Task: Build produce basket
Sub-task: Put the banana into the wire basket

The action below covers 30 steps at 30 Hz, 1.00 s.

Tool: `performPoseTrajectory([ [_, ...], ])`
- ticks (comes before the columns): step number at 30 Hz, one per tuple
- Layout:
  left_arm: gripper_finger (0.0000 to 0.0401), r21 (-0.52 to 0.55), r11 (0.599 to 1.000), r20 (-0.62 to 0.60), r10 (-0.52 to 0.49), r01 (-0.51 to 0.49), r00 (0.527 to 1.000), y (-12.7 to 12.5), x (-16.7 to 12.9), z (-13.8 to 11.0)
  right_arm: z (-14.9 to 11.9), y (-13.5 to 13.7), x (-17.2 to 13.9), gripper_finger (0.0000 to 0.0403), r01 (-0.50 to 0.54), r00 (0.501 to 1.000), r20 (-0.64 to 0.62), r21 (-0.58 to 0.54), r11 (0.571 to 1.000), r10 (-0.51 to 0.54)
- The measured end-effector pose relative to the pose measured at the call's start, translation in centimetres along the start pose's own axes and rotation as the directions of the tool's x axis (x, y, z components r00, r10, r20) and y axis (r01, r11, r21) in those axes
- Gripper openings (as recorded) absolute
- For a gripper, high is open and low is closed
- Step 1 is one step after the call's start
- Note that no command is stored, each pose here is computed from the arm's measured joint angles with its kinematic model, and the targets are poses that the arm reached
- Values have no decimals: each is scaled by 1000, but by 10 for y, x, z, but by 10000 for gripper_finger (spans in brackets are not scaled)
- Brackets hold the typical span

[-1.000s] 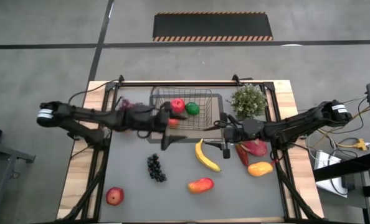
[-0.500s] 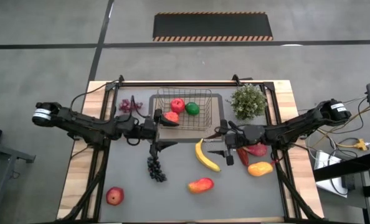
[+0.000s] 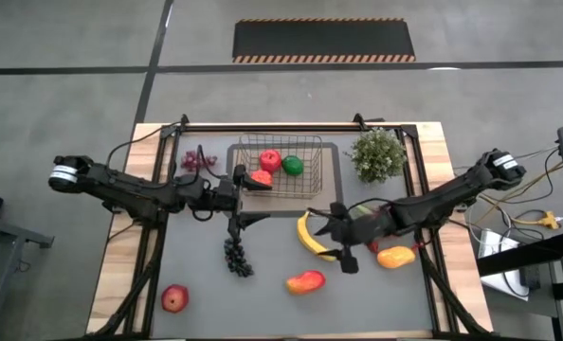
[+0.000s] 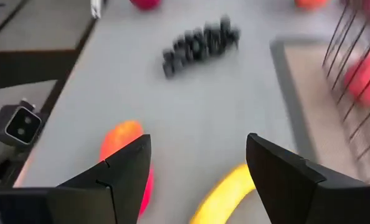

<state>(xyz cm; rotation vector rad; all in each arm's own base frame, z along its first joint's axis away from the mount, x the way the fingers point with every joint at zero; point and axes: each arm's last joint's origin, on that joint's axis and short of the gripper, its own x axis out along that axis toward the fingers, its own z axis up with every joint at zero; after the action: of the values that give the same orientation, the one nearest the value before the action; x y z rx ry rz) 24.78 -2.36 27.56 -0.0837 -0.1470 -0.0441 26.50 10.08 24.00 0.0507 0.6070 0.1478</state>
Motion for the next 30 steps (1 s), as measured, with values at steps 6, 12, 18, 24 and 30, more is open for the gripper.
performPoseTrajectory([
  [6,345,0,1000,-9,1,-1,1000,0,0,-1,-13,7,30,246,65,986,-159,128,990,-44],
  [12,345,3,1000,-45,1,0,999,0,-1,-5,-30,7,60,246,196,935,-331,175,965,-130],
  [18,345,3,1000,-56,-1,1,998,1,-3,-9,-42,6,84,246,326,858,-457,136,935,-233],
  [24,345,4,1000,-66,-1,2,998,1,-6,-6,-43,8,101,219,354,831,-496,123,927,-252],
  [30,345,10,1000,-85,-4,5,996,1,-15,-4,-42,8,105,115,356,822,-510,114,928,-253],
])
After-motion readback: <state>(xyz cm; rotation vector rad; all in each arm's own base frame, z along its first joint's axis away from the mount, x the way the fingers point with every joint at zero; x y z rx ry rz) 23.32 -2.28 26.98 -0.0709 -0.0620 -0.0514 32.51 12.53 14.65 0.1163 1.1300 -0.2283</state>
